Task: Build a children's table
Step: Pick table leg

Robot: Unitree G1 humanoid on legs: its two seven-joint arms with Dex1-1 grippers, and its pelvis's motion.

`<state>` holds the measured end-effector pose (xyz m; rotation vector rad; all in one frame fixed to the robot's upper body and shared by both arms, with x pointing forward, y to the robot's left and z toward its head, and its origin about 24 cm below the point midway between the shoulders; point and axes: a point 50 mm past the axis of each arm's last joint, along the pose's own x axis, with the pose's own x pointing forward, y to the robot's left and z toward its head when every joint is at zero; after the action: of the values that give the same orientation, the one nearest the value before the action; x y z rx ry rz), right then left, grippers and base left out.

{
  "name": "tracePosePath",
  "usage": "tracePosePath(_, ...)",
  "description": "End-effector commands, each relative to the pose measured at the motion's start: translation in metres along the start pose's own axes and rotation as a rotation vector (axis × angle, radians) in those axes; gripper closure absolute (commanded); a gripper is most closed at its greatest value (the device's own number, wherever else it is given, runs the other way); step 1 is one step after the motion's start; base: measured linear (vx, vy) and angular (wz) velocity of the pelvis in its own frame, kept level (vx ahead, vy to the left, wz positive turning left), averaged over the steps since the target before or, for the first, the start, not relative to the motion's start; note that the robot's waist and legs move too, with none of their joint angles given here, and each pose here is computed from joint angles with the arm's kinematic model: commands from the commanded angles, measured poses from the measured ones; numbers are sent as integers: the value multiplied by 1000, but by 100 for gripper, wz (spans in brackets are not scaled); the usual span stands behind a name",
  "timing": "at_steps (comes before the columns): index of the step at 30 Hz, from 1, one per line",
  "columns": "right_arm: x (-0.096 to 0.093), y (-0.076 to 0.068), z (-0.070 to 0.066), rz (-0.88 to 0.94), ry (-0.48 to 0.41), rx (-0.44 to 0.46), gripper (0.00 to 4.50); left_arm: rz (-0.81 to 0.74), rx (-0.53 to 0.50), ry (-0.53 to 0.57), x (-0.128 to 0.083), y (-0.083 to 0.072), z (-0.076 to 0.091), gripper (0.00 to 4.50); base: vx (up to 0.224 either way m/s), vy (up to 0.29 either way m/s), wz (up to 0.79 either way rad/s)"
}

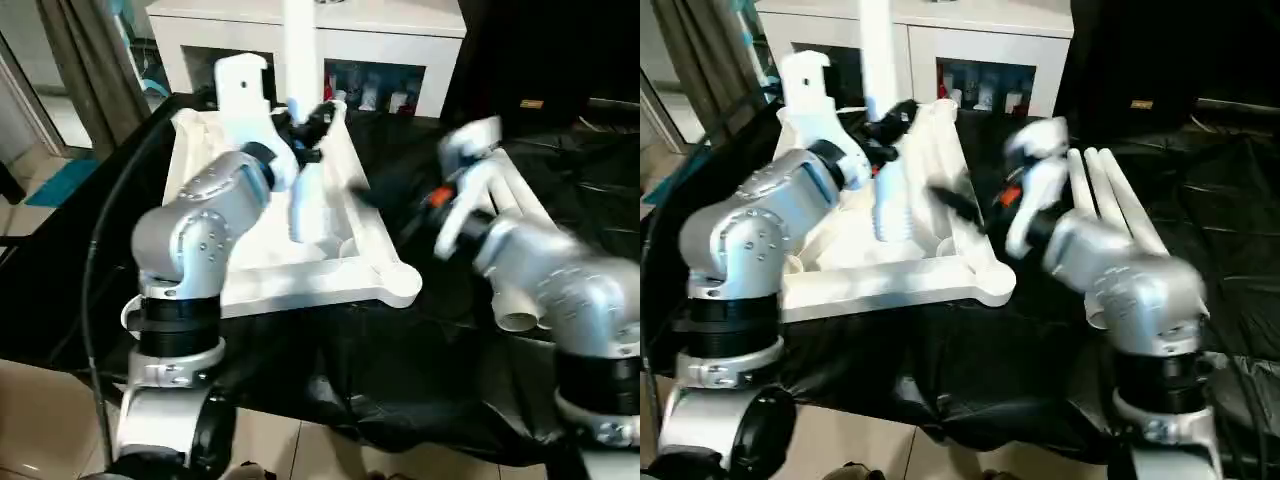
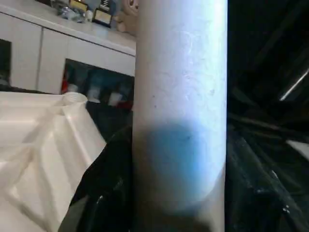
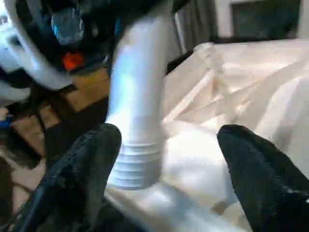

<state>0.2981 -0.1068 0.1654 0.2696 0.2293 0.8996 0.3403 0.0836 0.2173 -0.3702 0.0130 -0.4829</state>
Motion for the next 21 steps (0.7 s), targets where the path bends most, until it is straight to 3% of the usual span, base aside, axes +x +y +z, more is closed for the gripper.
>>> tracePosePath(1,2,5,1,32,3,5,45,-26,0,-25,-1,-7,7,255,0,0,0)
tracePosePath(18,21,3,1,4,27,-8,42,-148,-21,11,-4,-29,-4,255,0,0,0)
tracePosePath(21,24,3,2,4,23,-9,70,-139,-16,5,-4,-29,-3,255,0,0,0)
